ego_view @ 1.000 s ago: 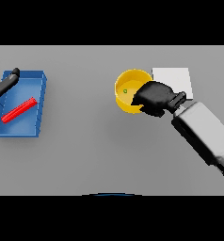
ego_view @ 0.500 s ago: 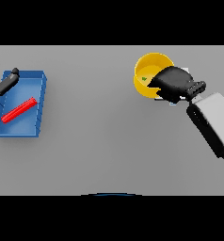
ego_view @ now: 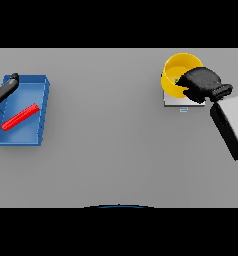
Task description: Pick up the red beaker and tilt it to pour out 1 green nut into yellow bowl. Pick up the yellow bowl and place it on the metallic measuring scale.
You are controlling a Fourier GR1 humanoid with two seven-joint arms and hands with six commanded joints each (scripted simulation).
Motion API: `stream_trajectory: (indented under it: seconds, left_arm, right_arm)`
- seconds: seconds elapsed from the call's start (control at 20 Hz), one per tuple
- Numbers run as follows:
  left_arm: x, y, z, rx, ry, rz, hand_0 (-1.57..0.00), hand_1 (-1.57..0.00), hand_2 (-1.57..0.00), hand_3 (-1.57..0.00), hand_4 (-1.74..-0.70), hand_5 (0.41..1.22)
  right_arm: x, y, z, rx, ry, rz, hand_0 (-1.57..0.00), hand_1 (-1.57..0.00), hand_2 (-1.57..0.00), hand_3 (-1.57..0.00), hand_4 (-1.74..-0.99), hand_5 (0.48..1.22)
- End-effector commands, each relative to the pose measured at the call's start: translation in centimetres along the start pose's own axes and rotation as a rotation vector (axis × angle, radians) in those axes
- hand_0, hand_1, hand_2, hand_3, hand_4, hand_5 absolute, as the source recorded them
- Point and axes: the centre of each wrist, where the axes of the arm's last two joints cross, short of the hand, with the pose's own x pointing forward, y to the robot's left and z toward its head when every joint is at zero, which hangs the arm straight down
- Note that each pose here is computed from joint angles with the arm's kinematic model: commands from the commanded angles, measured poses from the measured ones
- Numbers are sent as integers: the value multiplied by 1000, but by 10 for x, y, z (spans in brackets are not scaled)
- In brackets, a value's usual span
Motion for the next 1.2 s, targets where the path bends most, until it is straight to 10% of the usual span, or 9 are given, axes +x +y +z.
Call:
stream_trajectory:
  seconds: [0.0,0.6,0.7,0.9,1.15]
  left_arm:
    - [-2,0,0,-3,5,4,1,1,1,1,-722,717]
    - [1,-4,-2,-8,15,1,1,1,1,1,-727,715]
    - [2,-4,-4,-10,18,9,1,1,1,1,-730,720]
    - [1,-5,-5,-16,6,5,1,1,1,1,-729,723]
    - [-1,-3,-4,-12,13,5,1,1,1,1,-722,703]
  right_arm:
    - [-4,0,-3,3,15,-5,-1571,-1571,-1474,-1235,-1741,1221]
    - [-20,24,-14,90,53,-126,-1397,-1571,-1385,-1363,-1741,1221]
    - [-22,19,-15,86,55,-139,-1128,-1322,-1330,-1057,-1701,1221]
    - [-24,19,-14,115,80,-165,-461,-703,-799,-669,-1563,971]
    - [-26,15,-14,128,38,-120,-150,-243,-375,-449,-1469,842]
